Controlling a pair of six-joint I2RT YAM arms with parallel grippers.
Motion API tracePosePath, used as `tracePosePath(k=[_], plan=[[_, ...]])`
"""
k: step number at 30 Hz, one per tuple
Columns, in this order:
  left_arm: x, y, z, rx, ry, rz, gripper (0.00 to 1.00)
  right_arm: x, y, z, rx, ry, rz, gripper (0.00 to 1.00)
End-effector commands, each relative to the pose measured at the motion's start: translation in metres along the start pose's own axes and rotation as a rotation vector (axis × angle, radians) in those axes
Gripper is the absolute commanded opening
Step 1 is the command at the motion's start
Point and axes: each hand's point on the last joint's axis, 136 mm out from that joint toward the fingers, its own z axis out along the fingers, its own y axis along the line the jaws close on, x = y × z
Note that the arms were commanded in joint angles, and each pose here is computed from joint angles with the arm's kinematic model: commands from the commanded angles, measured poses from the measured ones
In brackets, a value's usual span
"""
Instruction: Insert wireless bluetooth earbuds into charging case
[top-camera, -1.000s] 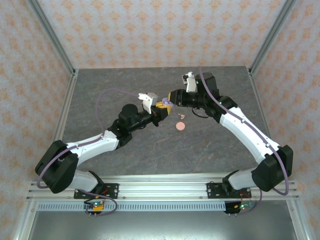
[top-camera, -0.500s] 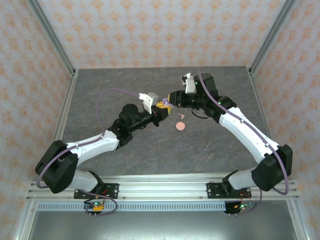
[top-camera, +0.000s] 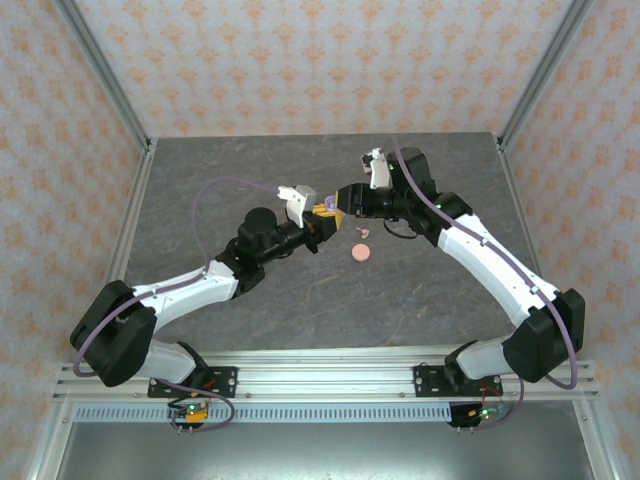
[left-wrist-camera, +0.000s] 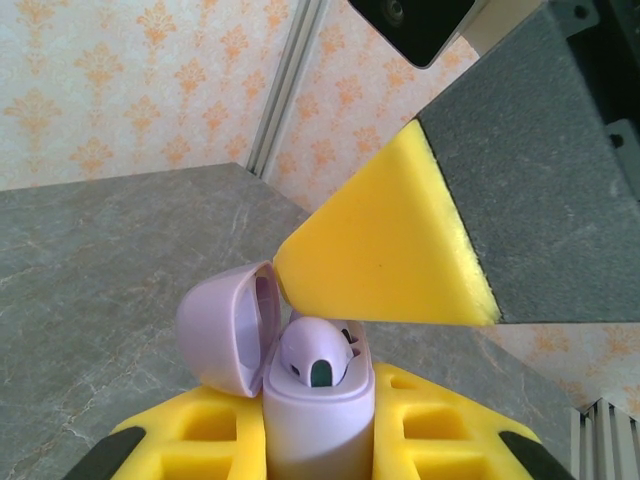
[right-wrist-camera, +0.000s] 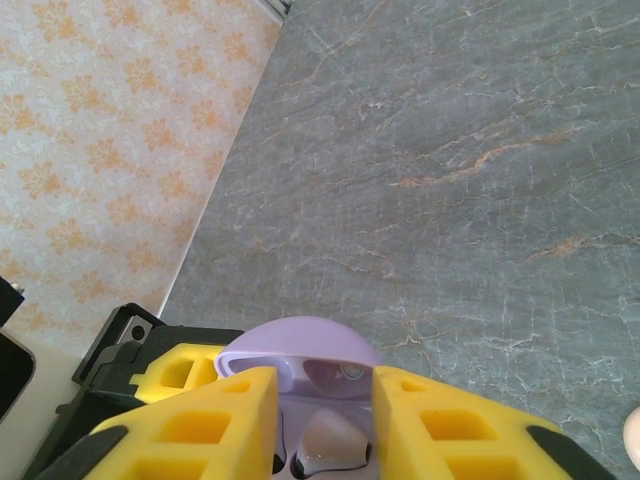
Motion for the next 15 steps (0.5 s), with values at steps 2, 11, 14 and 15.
tracePosePath(k=[2, 11, 14, 15], plan=[[-0.026, -0.010, -0.001, 0.012, -0.059, 0.025, 0.16, 0.003, -0.004, -0.002, 0.027, -0.003, -0.016, 0.38], [-0.006, 0.012, 0.002, -0.103, 0.034, 0.030, 0.15, -0.003, -0.013, -0.011, 0.094, -0.072, -0.025, 0.48], [0.007, 0.019, 0.005, -0.134, 0.094, 0.029, 0.14, -0.008, -0.026, -0.016, 0.148, -0.110, 0.005, 0.50], [0.011, 0.019, 0.005, -0.129, 0.114, 0.031, 0.14, -0.008, -0.029, -0.016, 0.153, -0.112, 0.017, 0.50]])
